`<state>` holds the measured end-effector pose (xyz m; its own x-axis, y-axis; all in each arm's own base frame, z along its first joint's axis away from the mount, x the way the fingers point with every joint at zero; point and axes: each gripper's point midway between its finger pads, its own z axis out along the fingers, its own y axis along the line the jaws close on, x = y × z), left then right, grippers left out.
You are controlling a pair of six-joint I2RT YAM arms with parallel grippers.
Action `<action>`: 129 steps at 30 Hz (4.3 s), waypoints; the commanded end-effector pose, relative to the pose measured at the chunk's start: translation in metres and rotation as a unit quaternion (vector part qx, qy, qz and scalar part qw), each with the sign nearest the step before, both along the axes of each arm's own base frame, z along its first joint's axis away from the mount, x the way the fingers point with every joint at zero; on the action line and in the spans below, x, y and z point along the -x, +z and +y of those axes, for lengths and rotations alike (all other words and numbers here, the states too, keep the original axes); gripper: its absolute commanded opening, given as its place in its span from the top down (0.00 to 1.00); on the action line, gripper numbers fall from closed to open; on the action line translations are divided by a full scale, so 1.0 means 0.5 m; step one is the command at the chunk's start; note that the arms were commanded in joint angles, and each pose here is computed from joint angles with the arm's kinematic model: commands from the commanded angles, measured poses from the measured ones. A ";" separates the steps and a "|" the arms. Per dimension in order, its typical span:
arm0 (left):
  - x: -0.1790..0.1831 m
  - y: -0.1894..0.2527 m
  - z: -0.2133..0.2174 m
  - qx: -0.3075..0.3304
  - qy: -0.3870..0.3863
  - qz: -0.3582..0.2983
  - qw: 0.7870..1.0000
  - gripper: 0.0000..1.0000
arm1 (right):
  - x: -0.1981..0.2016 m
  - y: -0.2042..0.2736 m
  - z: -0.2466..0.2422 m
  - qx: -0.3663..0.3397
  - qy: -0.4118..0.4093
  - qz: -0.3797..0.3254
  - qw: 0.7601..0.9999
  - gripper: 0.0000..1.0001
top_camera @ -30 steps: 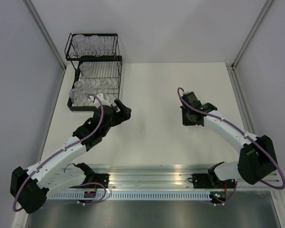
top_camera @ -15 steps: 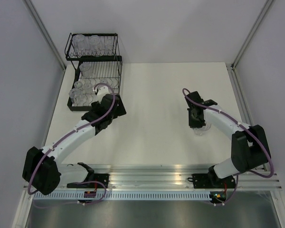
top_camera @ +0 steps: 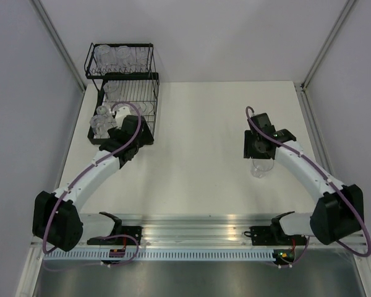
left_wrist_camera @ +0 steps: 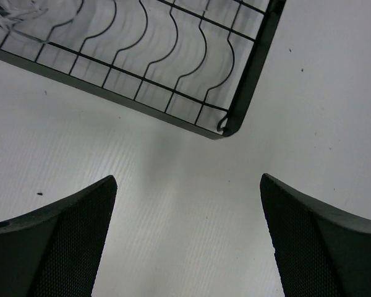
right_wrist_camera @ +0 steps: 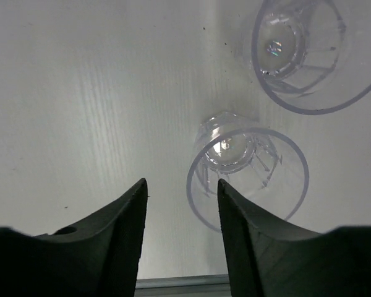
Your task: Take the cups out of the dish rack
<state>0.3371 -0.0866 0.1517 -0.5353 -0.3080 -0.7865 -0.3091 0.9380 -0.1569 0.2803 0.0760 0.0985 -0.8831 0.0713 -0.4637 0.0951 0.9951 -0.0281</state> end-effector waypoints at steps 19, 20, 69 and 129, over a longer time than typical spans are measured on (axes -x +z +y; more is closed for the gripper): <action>-0.196 -0.008 0.299 -0.117 0.251 0.021 0.961 0.00 | 0.053 0.180 0.241 -0.220 0.199 -0.169 0.940 0.02; -0.198 -0.022 0.308 -0.121 0.254 0.029 0.959 0.00 | 0.053 0.175 0.239 -0.216 0.199 -0.168 0.941 0.02; -0.218 0.181 0.198 0.022 0.115 -0.074 0.990 0.98 | 0.034 0.204 0.302 -0.319 0.209 -0.244 0.891 0.02; 0.180 0.079 -0.494 0.669 -0.207 0.019 0.713 0.59 | 0.155 0.234 0.500 -0.523 0.350 -0.271 0.728 0.99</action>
<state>0.2678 -0.3107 0.1625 -0.7191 -0.6907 0.0759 -0.1420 0.0392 -0.9891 0.2147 0.3182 0.1825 -0.6421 0.2441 -0.7268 -0.6446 0.3414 0.6841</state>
